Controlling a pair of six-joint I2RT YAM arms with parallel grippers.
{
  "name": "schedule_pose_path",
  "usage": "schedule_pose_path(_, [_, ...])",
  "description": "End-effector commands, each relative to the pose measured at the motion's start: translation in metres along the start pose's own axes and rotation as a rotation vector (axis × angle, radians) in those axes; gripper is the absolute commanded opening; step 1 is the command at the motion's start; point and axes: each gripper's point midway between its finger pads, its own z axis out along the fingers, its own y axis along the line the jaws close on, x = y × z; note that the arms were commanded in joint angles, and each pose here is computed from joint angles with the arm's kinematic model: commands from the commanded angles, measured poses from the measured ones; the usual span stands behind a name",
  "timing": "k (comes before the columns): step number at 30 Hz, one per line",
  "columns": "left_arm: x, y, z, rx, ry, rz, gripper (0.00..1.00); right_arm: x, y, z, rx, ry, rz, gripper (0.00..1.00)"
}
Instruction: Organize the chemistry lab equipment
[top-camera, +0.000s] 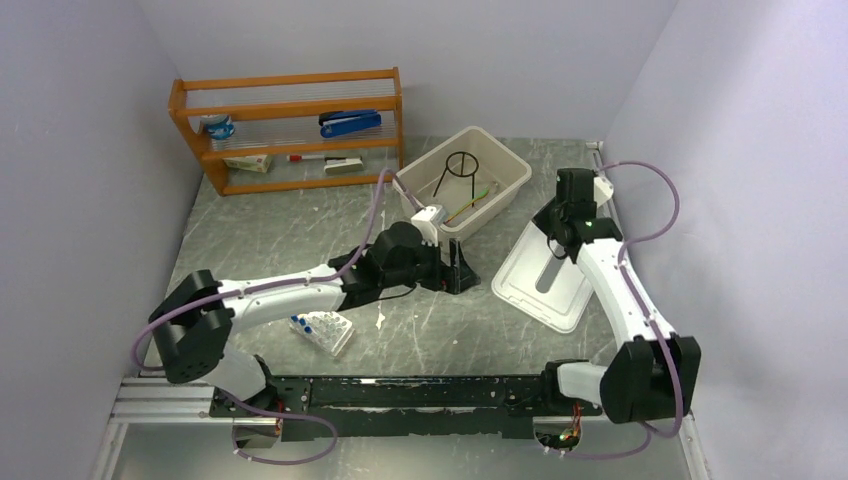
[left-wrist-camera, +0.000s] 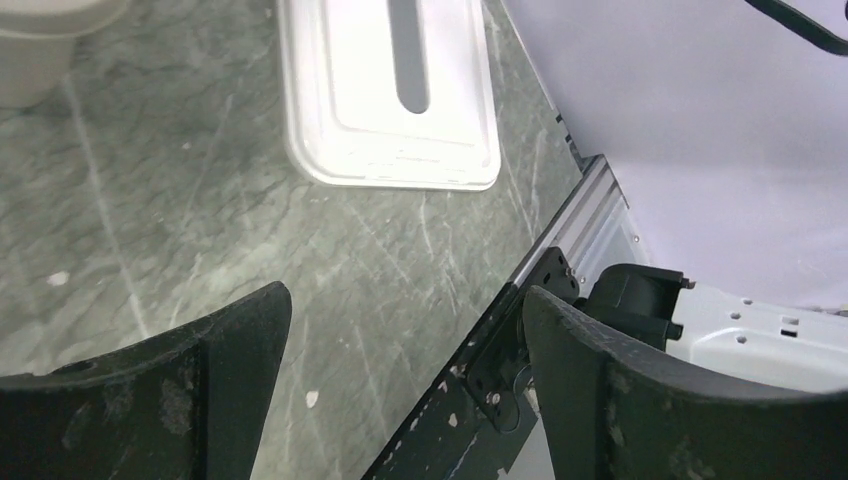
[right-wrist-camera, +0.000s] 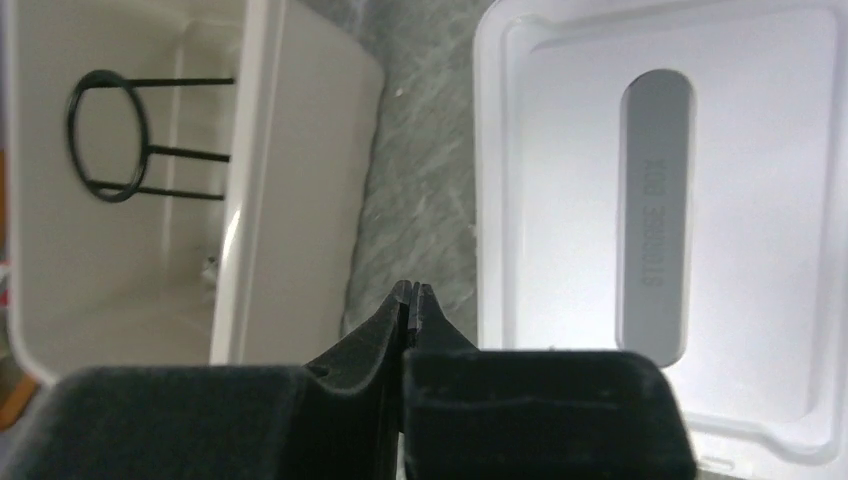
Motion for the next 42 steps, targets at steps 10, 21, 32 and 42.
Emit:
schedule_pose_path(10, [0.003, -0.033, 0.042, 0.032, -0.092, 0.040, 0.88, 0.038, -0.026, 0.015, 0.034, 0.084, -0.011, 0.19])
schedule_pose_path(21, [0.020, -0.024, 0.053, 0.018, -0.050, 0.045, 0.81, 0.095, -0.036, 0.081, 0.095, 0.285, -0.122, 0.29])
schedule_pose_path(32, [0.022, -0.010, 0.059, -0.045, -0.055, 0.044, 0.81, 0.111, -0.055, 0.099, 0.237, 0.289, -0.203, 0.35])
schedule_pose_path(42, [0.033, -0.001, 0.065, -0.067, -0.029, 0.030, 0.83, 0.114, -0.050, 0.100, 0.209, 0.298, -0.188, 0.01])
